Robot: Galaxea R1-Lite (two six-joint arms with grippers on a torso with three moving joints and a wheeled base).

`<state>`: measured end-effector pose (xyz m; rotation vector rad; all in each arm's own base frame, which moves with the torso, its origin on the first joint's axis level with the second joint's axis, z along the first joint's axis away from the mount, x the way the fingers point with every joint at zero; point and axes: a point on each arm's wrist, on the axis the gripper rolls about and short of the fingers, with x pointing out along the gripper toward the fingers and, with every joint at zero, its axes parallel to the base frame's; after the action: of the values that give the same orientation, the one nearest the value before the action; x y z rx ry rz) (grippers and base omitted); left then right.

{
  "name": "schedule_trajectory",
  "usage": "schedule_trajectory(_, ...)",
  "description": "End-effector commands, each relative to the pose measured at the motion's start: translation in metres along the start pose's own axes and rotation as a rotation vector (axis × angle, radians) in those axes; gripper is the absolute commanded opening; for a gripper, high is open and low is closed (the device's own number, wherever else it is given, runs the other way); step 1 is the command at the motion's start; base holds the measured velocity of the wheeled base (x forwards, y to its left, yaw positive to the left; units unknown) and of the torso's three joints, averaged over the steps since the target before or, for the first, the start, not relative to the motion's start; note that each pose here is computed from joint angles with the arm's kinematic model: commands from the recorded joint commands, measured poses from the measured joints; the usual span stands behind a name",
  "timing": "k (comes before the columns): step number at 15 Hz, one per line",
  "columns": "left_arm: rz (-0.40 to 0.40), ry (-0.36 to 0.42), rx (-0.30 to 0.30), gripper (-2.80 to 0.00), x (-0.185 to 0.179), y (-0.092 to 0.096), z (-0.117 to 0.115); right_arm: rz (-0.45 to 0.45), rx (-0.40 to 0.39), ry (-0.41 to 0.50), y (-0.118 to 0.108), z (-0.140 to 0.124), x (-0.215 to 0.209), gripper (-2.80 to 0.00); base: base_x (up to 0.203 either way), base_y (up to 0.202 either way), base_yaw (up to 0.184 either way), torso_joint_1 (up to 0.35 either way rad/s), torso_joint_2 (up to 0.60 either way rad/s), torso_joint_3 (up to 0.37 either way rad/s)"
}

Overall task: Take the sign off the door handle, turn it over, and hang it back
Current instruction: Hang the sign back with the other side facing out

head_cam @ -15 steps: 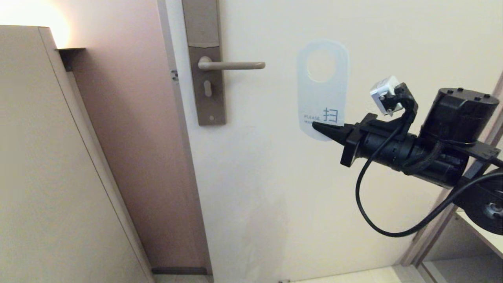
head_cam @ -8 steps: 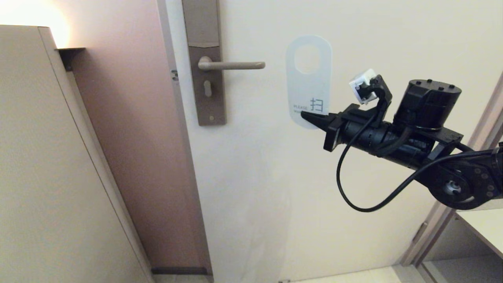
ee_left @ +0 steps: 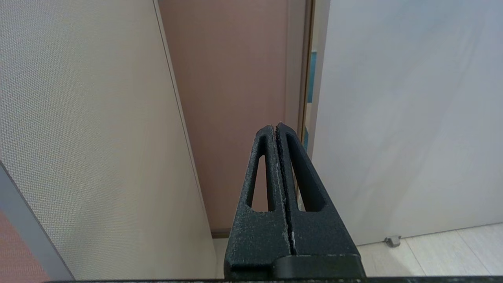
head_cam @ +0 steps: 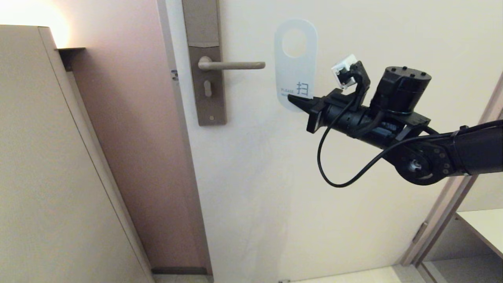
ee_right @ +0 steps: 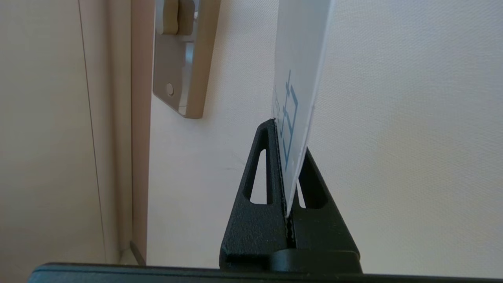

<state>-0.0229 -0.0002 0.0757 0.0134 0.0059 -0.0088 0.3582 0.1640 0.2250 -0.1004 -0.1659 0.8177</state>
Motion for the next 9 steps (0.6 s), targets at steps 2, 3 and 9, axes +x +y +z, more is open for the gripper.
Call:
schedule_trajectory(2,0.001,0.002,0.0,-2.8,0.0,0.0,0.0,0.013,0.003,0.006,-0.001,-0.014,0.016,-2.8,0.0,0.0,0.0,0.0,0.0,0.0)
schedule_trajectory(3,0.001,0.002,0.0,-2.8,0.0,0.0,-0.001,0.014,0.001,0.004,-0.002,-0.016,0.02,-2.8,0.0,0.0,0.0,0.0,0.0,0.0)
schedule_trajectory(9,0.001,0.002,0.0,-2.8,0.0,0.0,0.0,0.013,-0.009,0.013,-0.006,-0.03,0.032,-2.8,0.0,0.0,0.0,0.0,0.0,0.0)
